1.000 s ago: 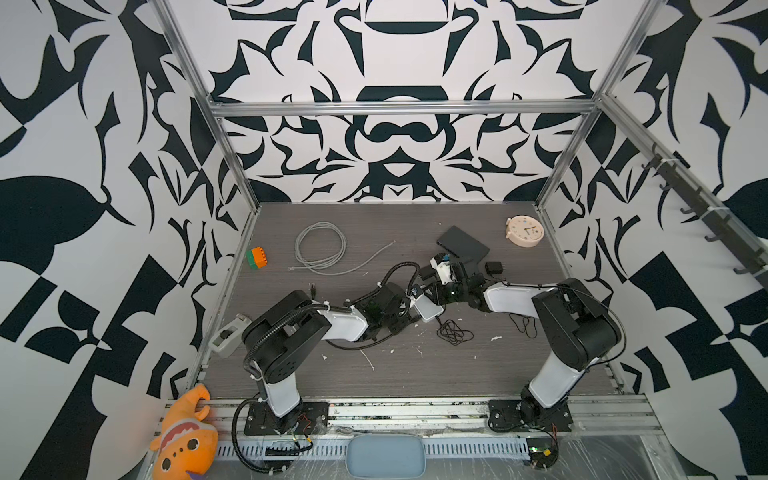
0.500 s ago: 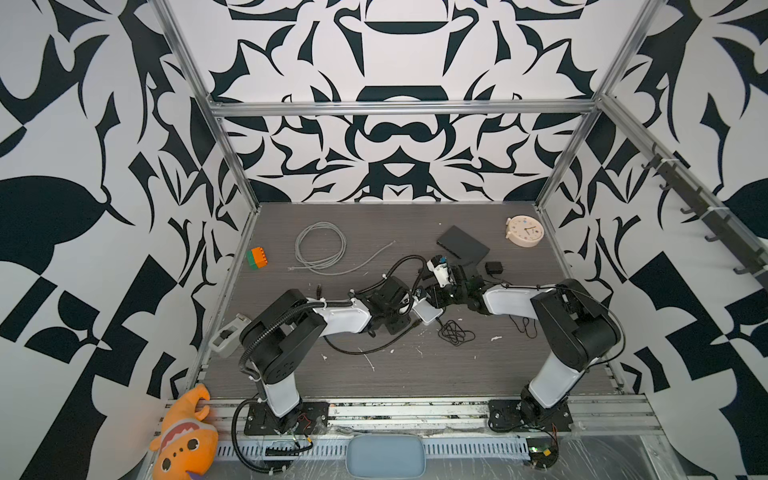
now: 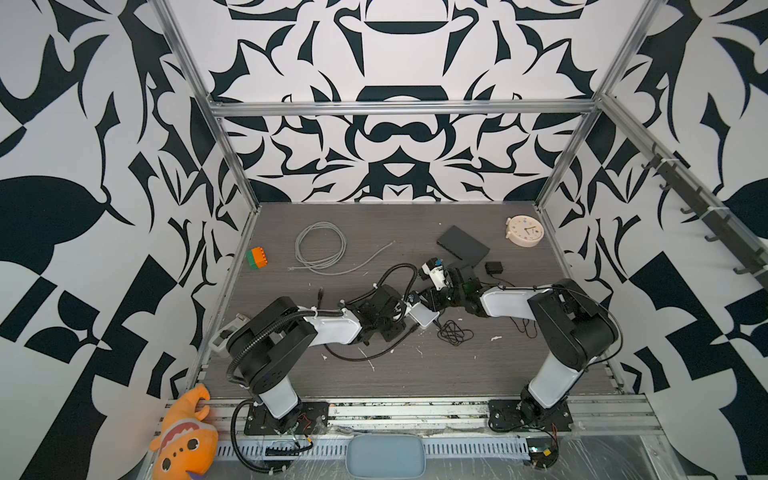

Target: Insert the plug into the switch port

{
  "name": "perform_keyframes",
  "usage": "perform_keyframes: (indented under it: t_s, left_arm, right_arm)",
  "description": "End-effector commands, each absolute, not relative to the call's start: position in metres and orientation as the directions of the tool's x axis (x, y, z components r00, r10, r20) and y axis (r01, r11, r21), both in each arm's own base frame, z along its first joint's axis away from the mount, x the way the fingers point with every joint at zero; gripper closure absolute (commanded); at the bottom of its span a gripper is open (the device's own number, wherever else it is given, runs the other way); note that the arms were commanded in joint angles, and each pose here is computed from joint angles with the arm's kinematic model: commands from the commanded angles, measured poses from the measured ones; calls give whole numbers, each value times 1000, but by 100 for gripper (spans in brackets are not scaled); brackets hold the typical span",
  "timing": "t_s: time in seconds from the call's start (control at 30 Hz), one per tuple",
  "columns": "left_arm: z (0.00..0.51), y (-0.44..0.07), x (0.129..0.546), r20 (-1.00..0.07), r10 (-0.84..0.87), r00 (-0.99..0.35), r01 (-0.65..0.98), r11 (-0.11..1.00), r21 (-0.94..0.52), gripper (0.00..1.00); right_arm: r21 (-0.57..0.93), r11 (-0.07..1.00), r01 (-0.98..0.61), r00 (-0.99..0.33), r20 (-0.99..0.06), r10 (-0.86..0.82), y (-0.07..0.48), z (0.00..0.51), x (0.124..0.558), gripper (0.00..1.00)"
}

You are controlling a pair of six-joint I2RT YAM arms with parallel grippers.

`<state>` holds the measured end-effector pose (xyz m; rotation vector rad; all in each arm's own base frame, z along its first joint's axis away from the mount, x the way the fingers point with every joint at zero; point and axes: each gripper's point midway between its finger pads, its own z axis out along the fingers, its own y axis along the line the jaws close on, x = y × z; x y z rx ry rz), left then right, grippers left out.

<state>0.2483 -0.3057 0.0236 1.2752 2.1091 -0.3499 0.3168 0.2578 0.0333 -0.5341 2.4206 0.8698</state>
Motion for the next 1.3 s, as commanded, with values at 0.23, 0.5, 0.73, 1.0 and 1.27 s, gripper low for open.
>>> perform_keyframes:
  t_s: [0.23,0.5,0.73,1.0,1.27]
  left_arm:
    - [64,-329,280,-806,514,-295,805,588,81,100]
    - [66,-336,289,-805,520,-284,800,592,100,100]
    - [75,-328,313,-819,493,-294,711,686,157,100]
    - [79,-328,305,-869,400,-291,711,698,84,100]
    - [104,-342,293,-909,324,-264,774,634,1,100]
  right_arm:
    - [623,615,-484,-874,-385,-297,273,7,243,73]
    - [648,544,-533,-845,-372,-384,287,4,219,73]
    - [665,523,-534,-842,-357,-405,289,5,209,75]
    - [666,552,-501,-861,-315,-400,282,-7,202,75]
    - [650,565,-509,-858,-332,-391,283,-8,208,75]
